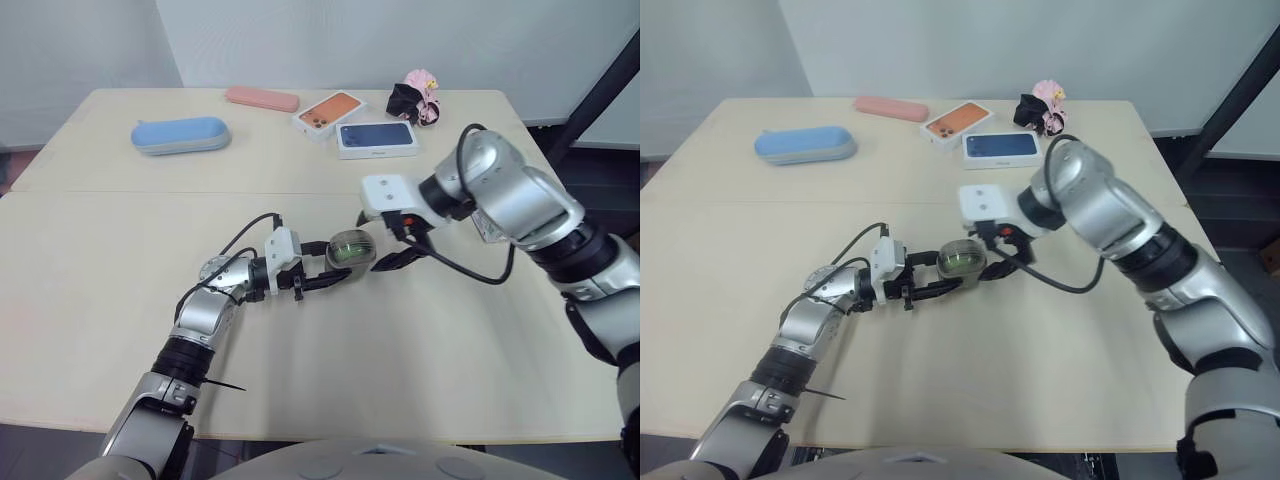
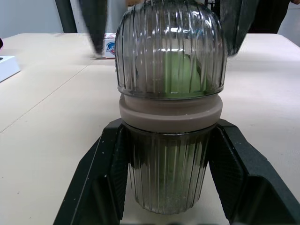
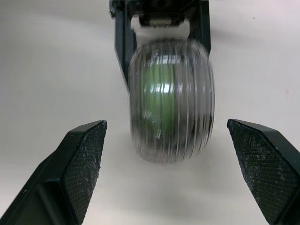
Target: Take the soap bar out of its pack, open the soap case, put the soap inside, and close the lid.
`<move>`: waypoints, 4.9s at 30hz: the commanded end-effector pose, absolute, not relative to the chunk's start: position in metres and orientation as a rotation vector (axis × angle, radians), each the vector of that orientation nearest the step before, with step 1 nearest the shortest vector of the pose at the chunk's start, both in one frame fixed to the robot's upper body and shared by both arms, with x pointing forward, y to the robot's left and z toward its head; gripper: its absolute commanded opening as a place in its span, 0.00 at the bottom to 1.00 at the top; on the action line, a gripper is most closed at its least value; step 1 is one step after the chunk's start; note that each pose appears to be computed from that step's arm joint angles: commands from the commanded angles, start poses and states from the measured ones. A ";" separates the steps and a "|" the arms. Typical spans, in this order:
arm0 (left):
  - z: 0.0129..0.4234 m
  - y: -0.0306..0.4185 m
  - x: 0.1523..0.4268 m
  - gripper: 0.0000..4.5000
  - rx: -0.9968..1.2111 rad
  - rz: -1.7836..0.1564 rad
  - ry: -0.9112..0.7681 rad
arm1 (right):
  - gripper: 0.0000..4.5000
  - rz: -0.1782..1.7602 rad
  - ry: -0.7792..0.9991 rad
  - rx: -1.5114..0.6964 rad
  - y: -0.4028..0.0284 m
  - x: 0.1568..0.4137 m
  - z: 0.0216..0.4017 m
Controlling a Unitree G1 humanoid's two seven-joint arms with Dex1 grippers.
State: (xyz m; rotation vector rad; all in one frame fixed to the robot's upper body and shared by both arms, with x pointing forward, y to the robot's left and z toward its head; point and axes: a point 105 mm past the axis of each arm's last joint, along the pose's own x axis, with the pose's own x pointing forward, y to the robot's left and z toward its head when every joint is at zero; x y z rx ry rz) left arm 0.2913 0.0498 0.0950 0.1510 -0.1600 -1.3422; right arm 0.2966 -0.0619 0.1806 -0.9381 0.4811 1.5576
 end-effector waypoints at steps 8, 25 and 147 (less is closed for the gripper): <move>0.101 0.054 0.293 0.42 0.165 -1.325 -0.184 | 0.99 1.546 0.450 -0.921 -0.075 0.299 0.191; 0.101 0.055 0.295 0.42 0.170 -1.305 -0.187 | 0.52 1.400 0.306 -0.532 -0.148 0.317 0.151; 0.099 0.052 0.292 0.42 0.165 -1.315 -0.178 | 0.00 1.430 0.130 -0.363 -0.103 0.327 0.182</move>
